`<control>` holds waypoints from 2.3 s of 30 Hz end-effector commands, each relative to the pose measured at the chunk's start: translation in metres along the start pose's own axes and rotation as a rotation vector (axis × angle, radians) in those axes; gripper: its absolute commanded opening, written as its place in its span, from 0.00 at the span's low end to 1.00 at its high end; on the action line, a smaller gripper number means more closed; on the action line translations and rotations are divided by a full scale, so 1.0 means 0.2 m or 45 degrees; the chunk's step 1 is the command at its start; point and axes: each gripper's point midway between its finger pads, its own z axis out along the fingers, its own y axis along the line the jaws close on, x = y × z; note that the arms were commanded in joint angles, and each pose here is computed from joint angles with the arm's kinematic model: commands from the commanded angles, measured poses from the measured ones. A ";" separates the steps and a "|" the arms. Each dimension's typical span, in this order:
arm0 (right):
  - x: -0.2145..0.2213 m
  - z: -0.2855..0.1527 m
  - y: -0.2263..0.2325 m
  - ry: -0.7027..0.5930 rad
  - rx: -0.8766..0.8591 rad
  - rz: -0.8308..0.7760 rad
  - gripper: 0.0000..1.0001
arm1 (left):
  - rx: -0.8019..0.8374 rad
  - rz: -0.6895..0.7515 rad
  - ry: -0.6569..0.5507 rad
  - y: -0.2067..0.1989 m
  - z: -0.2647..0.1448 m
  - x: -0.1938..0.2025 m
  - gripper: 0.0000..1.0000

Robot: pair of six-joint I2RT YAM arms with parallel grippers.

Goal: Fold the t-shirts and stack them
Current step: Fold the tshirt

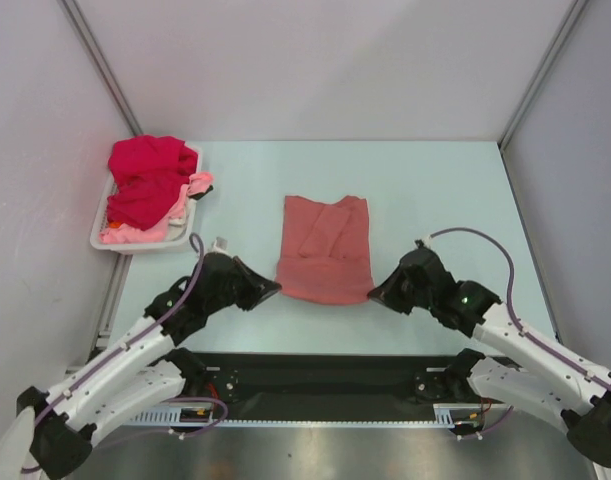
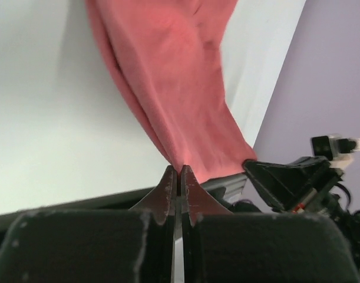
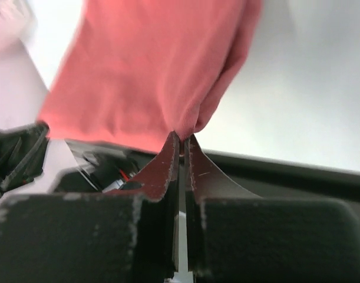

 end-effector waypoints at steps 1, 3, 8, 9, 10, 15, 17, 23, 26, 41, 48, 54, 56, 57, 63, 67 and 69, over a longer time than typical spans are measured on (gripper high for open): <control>-0.24 -0.03 0.16 -0.132 -0.034 -0.084 0.00 | 0.105 0.190 -0.162 -0.34 -0.05 -0.19 0.00; -0.38 -0.04 0.25 -0.158 -0.064 -0.093 0.00 | 0.081 0.232 -0.193 -0.39 0.01 -0.28 0.00; -0.56 0.14 0.37 -0.012 -0.088 -0.114 0.00 | 0.138 0.224 -0.235 -0.56 0.13 -0.51 0.00; -0.64 0.14 0.42 -0.035 -0.110 -0.129 0.00 | 0.127 0.216 -0.199 -0.57 0.20 -0.53 0.00; -0.67 0.16 0.47 -0.025 -0.140 -0.136 0.00 | 0.129 0.227 -0.194 -0.58 0.23 -0.56 0.00; -0.89 0.33 0.54 -0.014 -0.119 -0.142 0.00 | 0.111 0.211 -0.185 -0.64 0.39 -0.75 0.00; -0.98 0.40 0.57 0.001 -0.123 -0.140 0.00 | 0.109 0.199 -0.177 -0.66 0.47 -0.81 0.00; -1.12 0.53 0.62 0.048 -0.149 -0.107 0.00 | 0.097 0.159 -0.111 -0.66 0.66 -0.92 0.00; -1.16 0.59 0.61 0.061 -0.145 -0.093 0.00 | 0.096 0.145 -0.089 -0.66 0.73 -0.96 0.00; -1.31 0.88 0.47 0.144 -0.143 0.018 0.00 | 0.082 0.049 -0.022 -0.61 0.99 -1.10 0.00; -1.33 0.96 0.41 0.163 -0.134 0.042 0.00 | 0.044 0.019 -0.017 -0.54 1.07 -1.14 0.00; -1.36 1.02 0.37 0.178 -0.139 0.071 0.02 | 0.011 -0.009 -0.037 -0.48 1.10 -1.19 0.00; -1.36 1.04 0.35 0.187 -0.139 0.087 0.02 | 0.001 -0.024 -0.031 -0.46 1.11 -1.20 0.00; -1.37 1.05 0.35 0.191 -0.153 0.091 0.02 | -0.010 -0.047 -0.027 -0.44 1.13 -1.19 0.00; -1.38 1.09 0.33 0.184 -0.141 0.135 0.07 | 0.007 -0.050 -0.029 -0.45 1.16 -1.21 0.06; -1.51 1.06 0.38 0.112 -0.169 0.069 0.24 | -0.078 0.065 -0.109 -0.45 1.11 -1.31 0.19; -1.59 1.03 0.30 0.097 -0.109 0.051 0.36 | -0.110 0.297 -0.201 -0.54 1.01 -1.40 0.27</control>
